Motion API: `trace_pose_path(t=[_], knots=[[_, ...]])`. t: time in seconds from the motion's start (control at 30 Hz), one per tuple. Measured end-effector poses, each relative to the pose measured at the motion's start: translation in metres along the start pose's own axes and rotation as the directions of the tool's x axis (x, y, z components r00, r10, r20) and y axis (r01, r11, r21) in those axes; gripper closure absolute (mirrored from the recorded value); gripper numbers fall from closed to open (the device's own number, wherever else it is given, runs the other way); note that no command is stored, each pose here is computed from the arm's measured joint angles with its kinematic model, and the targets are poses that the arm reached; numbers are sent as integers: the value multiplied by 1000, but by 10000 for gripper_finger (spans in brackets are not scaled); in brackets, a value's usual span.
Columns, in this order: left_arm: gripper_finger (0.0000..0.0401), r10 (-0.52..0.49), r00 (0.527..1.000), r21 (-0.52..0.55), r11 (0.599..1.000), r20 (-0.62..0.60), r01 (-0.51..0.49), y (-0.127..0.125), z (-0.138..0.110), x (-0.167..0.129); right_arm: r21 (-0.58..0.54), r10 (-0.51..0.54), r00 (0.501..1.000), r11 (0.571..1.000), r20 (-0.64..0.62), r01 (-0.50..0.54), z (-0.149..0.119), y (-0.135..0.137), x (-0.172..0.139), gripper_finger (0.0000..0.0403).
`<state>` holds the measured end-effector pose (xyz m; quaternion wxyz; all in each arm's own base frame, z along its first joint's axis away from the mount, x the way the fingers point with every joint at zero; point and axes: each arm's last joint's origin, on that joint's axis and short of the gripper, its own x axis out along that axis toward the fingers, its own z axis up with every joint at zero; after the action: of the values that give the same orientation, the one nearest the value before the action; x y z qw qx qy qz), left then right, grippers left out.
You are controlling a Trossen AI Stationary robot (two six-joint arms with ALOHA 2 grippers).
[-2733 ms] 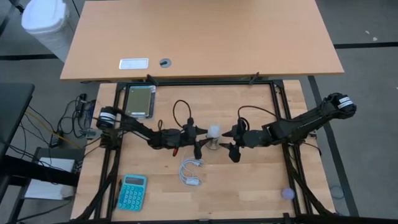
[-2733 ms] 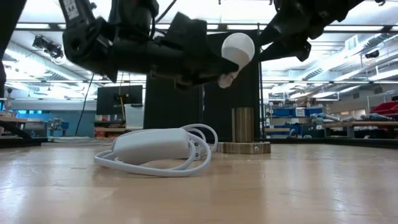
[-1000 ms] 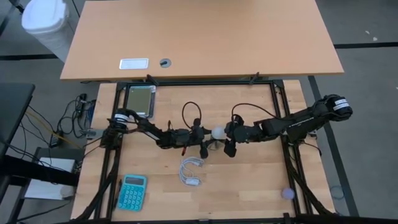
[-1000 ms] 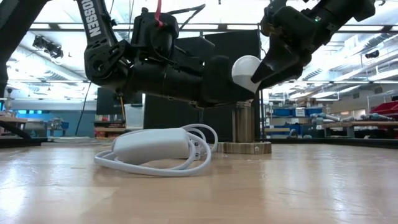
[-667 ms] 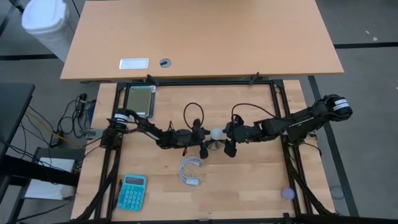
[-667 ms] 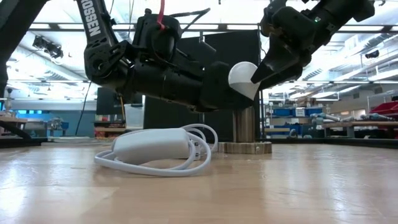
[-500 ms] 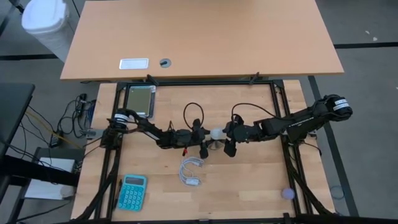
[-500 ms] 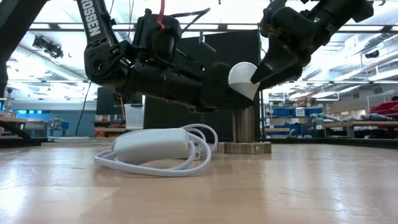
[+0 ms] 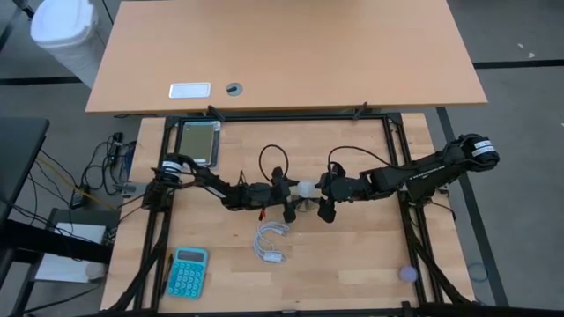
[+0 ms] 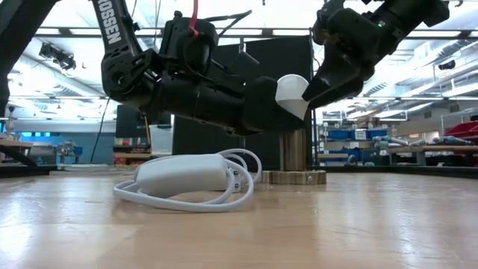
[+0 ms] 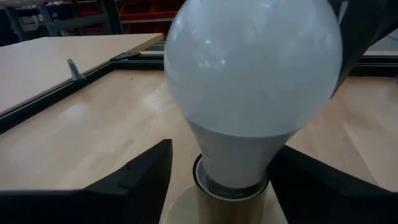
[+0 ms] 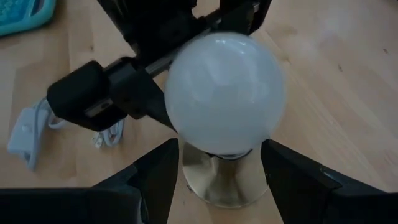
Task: Screw lightbulb
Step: Insert the lightbulb into the lamp
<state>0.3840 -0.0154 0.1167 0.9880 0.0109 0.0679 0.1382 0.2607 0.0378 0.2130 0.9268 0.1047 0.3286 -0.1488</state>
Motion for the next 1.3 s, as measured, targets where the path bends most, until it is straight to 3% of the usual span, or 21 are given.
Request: trace_pose_path(t=[0.53, 0.77, 1.3], knots=[[132, -35, 998, 45, 998, -52, 37, -9, 12, -9, -3, -15, 998, 1000, -56, 15, -5, -3, -3, 173], [132, -33, 994, 43, 998, -100, 38, -7, 23, -14, -53, -32, 995, 998, -98, 27, -20, -8, 1, 173], [132, -34, 983, 46, 998, -182, 43, -9, 22, -20, -72, 60, 976, 996, 211, -46, -70, -24, 15, 173]])
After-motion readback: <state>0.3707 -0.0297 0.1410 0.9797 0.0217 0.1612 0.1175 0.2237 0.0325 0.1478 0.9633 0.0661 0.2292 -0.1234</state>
